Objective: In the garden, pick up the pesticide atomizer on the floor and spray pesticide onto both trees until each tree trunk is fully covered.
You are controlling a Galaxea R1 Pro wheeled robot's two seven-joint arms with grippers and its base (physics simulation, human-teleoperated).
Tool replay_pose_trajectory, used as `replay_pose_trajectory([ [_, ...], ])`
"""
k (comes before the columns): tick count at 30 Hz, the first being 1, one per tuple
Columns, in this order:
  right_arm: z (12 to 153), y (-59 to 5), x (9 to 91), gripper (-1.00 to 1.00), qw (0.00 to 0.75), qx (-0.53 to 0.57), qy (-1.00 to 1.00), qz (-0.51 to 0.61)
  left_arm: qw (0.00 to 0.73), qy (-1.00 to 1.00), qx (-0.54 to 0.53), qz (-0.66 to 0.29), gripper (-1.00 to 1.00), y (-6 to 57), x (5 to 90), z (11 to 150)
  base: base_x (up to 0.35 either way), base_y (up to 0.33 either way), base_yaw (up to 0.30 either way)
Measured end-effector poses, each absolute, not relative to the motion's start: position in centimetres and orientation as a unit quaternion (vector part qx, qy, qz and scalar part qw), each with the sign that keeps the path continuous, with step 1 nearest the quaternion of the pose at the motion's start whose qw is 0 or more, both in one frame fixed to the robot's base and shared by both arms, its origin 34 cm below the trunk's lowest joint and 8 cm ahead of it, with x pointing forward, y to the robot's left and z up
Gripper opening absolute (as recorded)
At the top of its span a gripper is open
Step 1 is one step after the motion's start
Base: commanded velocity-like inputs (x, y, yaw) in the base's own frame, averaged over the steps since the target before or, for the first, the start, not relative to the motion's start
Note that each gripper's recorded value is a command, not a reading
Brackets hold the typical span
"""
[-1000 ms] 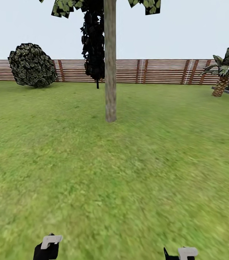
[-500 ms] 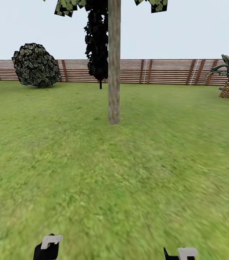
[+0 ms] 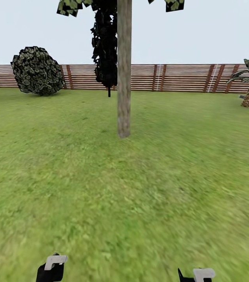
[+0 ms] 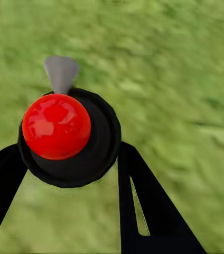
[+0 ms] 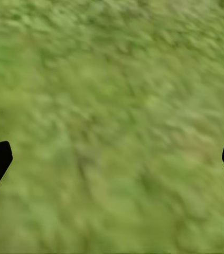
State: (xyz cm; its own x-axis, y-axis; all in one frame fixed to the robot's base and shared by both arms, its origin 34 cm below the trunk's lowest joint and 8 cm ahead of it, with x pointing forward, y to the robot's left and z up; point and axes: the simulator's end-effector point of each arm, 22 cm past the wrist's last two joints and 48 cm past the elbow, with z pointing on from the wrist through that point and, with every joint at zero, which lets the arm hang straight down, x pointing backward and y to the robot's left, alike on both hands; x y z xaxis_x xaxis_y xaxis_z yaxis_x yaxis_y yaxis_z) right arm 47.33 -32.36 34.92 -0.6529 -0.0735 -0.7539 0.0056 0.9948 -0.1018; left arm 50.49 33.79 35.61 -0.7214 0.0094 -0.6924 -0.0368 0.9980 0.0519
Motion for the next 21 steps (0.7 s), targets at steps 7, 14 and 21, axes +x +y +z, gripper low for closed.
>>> replay_pose_trajectory([
  [7, 34.89, -32.36, 47.28, 1.00, 0.416, -0.019, 0.908, -0.047, 0.373, 0.927, -0.007, 0.031, -1.00, 33.79, 50.49, 35.61, 0.338, 0.000, 0.000],
  [14, 34.89, -32.36, 47.28, 1.00, 0.416, -0.019, 0.908, -0.047, 0.373, 0.927, -0.007, 0.031, -1.00, 33.79, 50.49, 35.61, 0.338, 0.000, 0.000],
  [21, 34.90, -32.34, 47.30, 1.00, 0.416, -0.019, 0.908, -0.047, 0.373, 0.927, -0.007, 0.031, -1.00, 33.79, 50.49, 35.61, 0.338, 0.000, 0.000],
])
